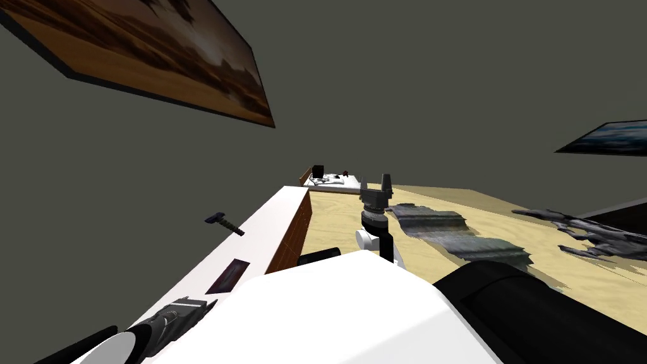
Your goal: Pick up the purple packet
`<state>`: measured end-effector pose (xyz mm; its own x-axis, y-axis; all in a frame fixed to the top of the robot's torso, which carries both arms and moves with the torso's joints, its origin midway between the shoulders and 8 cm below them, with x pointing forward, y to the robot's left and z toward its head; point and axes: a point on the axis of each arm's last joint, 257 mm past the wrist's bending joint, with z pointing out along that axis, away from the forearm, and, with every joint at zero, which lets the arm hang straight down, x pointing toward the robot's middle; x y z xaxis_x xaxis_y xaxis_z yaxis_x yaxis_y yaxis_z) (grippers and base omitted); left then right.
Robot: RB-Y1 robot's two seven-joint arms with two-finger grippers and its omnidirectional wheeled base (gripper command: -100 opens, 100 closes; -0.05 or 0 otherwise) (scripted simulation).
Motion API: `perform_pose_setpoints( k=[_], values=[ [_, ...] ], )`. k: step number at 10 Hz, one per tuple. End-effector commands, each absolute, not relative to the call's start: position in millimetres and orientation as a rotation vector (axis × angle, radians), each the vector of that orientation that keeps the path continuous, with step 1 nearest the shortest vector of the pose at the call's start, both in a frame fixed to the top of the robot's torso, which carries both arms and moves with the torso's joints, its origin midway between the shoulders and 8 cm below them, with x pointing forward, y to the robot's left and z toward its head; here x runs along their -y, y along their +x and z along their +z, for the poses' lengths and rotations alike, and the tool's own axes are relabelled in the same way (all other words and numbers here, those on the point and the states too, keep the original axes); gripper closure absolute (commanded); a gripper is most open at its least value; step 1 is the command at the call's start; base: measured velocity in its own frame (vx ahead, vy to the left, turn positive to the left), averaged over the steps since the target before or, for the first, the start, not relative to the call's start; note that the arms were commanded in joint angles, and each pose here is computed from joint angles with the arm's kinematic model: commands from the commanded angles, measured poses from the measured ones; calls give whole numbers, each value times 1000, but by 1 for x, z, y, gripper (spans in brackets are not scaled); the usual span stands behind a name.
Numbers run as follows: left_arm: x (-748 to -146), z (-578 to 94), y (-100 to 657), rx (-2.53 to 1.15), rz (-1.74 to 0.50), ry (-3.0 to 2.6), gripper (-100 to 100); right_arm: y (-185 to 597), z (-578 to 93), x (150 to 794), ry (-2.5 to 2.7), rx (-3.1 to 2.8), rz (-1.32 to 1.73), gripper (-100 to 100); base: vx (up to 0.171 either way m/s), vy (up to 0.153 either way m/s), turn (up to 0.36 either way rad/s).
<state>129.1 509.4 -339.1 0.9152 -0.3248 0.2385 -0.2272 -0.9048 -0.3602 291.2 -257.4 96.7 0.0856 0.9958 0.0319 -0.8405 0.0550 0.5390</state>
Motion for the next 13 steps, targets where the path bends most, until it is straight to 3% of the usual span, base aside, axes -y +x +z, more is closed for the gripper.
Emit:
perform_pose_setpoints(
  k=[1, 13],
  values=[
    [-507, -340, 114, -354, -389, -2795, -100, 291, 97, 257, 483, -397, 1450, 0, 24, 21, -180],
    [-478, -347, 35, -133, -129, -3059, -100, 291, 97, 257, 483, -397, 1450, 0, 21, 27, -146]
  ],
)
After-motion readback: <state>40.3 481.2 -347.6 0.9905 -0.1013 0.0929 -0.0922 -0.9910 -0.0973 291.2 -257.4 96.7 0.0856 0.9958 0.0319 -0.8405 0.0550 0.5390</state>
